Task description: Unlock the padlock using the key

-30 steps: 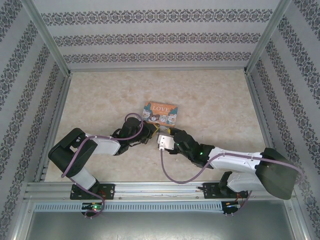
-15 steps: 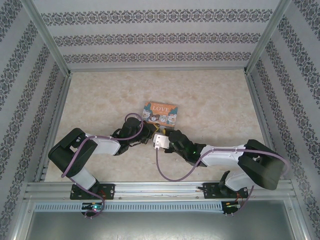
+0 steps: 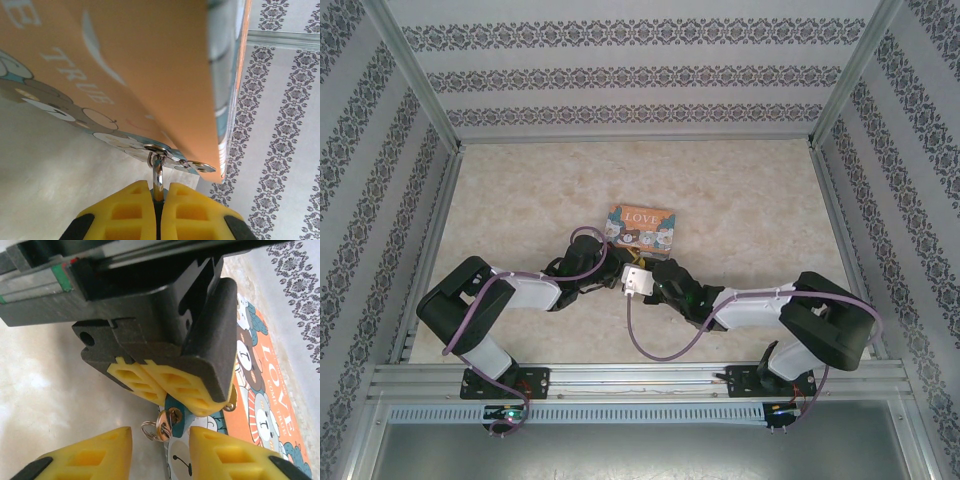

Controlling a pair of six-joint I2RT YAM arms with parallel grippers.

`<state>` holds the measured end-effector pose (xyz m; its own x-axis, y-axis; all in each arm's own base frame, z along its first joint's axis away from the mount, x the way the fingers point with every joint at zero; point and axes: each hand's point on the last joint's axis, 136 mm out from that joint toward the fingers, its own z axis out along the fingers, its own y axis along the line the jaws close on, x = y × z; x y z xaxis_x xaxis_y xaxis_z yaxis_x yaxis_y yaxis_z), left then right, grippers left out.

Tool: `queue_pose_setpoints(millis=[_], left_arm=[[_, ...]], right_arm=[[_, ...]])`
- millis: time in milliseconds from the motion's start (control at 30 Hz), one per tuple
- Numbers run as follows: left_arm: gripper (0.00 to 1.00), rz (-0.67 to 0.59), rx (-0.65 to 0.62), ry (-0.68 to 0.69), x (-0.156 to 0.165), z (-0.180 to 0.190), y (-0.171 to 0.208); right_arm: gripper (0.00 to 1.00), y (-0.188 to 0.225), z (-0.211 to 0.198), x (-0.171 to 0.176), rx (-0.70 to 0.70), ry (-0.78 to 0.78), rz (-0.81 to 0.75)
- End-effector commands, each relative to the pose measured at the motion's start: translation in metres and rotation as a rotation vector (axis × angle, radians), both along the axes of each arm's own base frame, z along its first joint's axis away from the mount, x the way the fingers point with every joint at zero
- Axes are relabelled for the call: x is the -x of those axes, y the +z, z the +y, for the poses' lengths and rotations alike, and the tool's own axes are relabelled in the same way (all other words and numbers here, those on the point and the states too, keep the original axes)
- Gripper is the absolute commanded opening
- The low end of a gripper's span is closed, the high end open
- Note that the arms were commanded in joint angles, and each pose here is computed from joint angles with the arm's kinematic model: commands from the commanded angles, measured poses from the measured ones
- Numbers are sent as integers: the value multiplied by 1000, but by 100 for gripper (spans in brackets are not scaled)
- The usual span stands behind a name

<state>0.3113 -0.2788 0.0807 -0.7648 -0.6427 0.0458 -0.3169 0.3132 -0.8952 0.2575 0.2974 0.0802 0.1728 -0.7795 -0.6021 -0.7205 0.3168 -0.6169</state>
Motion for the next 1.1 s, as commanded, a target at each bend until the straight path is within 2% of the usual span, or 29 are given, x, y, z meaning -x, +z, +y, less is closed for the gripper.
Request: queue_pose_setpoints(millis=[0,133,567,833,1000,1067], left_arm=[[0,-47,41,-2,-4,-9,23],[0,-44,42,-4,-4,-10,22],[0,-45,43,-8,-3,-9,23],[0,-48,40,-6,-3,-8,24],[0,-48,39,-4,-2,-7,24],[0,-49,38,-3,-2,-7,24]], right_arm=[[30,11,8,-9,-55,-17,-7],[24,11,8,-10,-60,-23,-5],[17,11,8,-14,-64,-39,-13],[9,9,7,-17,-63,-58,-20],[0,8,7,-19,-65,-64,-25],[0,9,8,-20,-70,-68,-29]])
